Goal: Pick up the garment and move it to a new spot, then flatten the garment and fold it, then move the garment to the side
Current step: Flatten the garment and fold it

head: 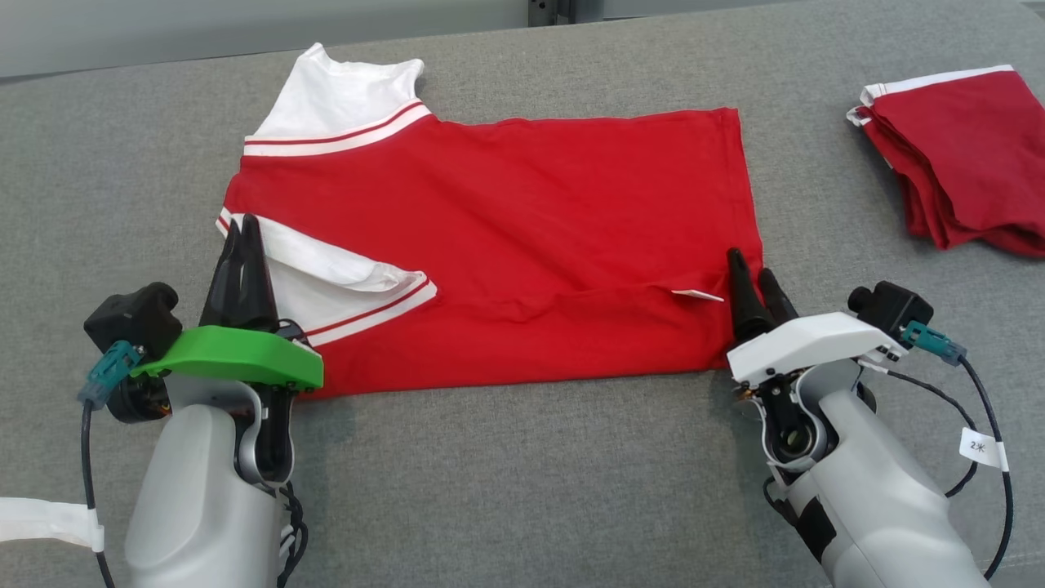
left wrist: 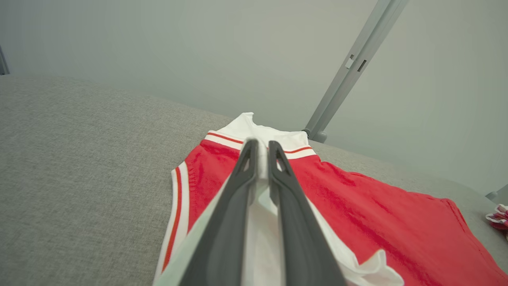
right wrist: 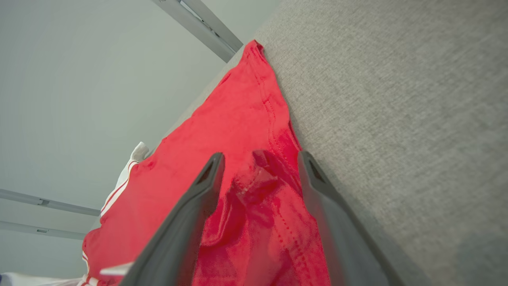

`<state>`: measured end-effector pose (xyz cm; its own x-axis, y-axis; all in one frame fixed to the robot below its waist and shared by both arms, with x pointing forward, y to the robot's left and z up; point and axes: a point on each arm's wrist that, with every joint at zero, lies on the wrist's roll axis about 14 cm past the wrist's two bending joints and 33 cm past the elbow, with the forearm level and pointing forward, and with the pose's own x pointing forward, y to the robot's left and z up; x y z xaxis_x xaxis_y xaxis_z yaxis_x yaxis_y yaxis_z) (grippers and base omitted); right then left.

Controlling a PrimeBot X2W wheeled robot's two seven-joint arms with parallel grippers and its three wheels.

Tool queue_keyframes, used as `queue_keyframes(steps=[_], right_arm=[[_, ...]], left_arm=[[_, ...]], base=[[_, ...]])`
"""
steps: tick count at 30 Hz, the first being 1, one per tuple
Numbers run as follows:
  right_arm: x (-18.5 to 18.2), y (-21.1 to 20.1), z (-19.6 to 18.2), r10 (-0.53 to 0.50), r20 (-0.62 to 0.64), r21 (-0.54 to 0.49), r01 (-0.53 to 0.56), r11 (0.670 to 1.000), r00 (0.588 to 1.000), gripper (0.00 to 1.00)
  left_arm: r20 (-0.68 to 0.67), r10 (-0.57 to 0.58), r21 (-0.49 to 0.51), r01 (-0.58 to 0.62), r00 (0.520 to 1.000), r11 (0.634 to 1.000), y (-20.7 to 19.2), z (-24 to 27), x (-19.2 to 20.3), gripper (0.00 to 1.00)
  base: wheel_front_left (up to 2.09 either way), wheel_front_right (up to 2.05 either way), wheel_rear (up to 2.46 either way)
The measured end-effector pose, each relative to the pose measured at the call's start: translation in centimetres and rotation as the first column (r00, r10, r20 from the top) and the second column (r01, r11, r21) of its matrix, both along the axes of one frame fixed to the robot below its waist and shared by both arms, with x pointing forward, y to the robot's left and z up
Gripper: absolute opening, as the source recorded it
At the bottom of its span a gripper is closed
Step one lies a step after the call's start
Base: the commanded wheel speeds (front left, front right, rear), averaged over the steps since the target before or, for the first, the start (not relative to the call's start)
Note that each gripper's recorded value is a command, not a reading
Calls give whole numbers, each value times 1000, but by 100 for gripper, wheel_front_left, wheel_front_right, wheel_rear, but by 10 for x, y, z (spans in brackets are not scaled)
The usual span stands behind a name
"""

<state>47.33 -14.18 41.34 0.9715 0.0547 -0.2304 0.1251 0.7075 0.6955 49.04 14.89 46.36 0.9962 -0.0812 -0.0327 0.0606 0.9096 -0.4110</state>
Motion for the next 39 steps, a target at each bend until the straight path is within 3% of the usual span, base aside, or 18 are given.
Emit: queue_keyframes(steps=[8, 18, 24, 32, 39], right_arm=[[13, -11, 22, -32, 73, -18, 34, 999, 997, 100], [3, -32, 70, 3, 254, -249, 62, 967, 967, 100], [-27, -34, 75, 52, 276, -370, 56, 927, 960, 100], [-62, -35, 61, 57, 235, -390, 41, 920, 970, 100], [-69, -32, 58, 63, 226, -383, 30, 923, 972, 100]], left_arm=[[43, 18, -29, -16, 999, 999, 5, 14, -4, 100], [73, 19, -56, -15, 997, 998, 5, 23, -23, 100], [-16, 31, -30, -32, 999, 999, 24, -3, -52, 100], [-197, 27, 16, -24, 980, 1000, 43, -33, -92, 100], [-324, 20, 21, -14, 946, 1000, 43, -57, -109, 100]], base=[[0, 0, 0], [0, 0, 0], [0, 0, 0], [0, 0, 0], [0, 0, 0]])
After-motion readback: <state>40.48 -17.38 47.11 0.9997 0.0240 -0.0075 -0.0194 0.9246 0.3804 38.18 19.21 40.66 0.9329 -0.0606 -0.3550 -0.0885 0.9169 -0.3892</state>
